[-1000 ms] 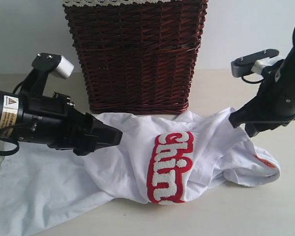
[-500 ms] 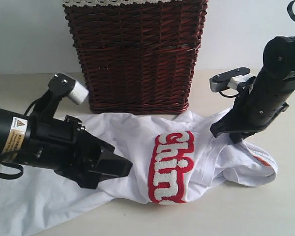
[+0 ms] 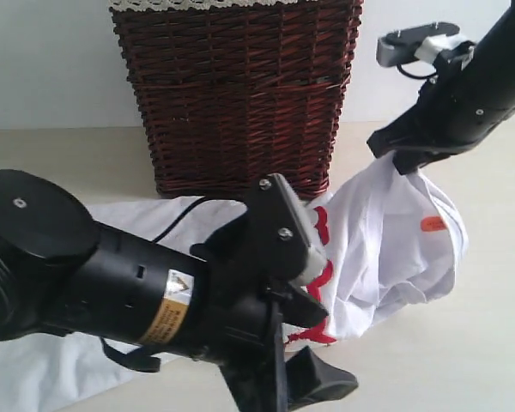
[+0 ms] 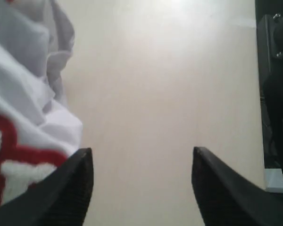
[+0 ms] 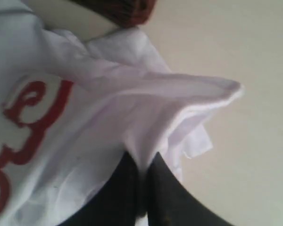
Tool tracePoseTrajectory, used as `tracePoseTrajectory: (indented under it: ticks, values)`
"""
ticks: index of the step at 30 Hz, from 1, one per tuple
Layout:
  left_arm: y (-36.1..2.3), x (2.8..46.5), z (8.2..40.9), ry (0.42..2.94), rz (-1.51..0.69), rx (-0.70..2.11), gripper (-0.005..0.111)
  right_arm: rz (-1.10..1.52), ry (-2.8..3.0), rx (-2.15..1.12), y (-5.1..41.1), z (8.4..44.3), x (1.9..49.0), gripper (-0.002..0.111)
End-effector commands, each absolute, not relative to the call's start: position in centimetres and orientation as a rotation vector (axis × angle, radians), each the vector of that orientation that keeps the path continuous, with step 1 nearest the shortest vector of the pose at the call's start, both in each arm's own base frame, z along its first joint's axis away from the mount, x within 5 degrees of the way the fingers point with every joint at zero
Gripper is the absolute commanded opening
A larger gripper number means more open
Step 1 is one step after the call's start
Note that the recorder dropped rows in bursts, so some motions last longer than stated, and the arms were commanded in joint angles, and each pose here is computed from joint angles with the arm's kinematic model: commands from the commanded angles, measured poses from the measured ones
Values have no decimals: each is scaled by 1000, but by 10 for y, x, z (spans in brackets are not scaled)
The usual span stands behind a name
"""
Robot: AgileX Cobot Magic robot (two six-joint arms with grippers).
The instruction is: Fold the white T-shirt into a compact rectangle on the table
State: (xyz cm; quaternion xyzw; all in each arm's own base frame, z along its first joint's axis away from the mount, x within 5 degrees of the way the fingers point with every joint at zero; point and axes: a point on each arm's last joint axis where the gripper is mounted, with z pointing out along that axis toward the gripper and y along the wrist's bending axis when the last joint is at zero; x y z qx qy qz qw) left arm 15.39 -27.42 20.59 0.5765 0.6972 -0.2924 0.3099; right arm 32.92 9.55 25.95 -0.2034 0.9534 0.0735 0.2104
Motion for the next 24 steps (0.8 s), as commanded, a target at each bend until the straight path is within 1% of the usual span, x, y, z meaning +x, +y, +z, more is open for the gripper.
tracePoseTrajectory:
  ticks: [1, 6, 9, 15, 17, 21, 22, 24]
  values:
    - [-297, 147, 203, 1779, -679, 1562, 59, 446, 2523, -629, 108, 304, 315, 0]
    - [-314, 138, 176, 1775, -637, 1669, 59, 482, 2445, -605, 107, 330, 302, 0]
    - [-323, 145, 167, 1775, -507, 1645, 59, 489, 2419, -597, 106, 338, 298, 0]
    - [-340, 170, 181, 1736, -233, 1439, 59, 543, 2367, -576, 107, 352, 288, 0]
    - [-346, 171, 180, 1722, -258, 1461, 59, 542, 2363, -576, 107, 354, 287, 0]
    - [-363, 157, 166, 1720, -441, 1600, 58, 542, 2363, -576, 107, 354, 287, 0]
    - [-364, 156, 163, 1726, -432, 1597, 56, 542, 2363, -576, 107, 354, 287, 0]
    - [-362, 163, 161, 1743, -347, 1544, 46, 543, 2365, -577, 107, 354, 287, 0]
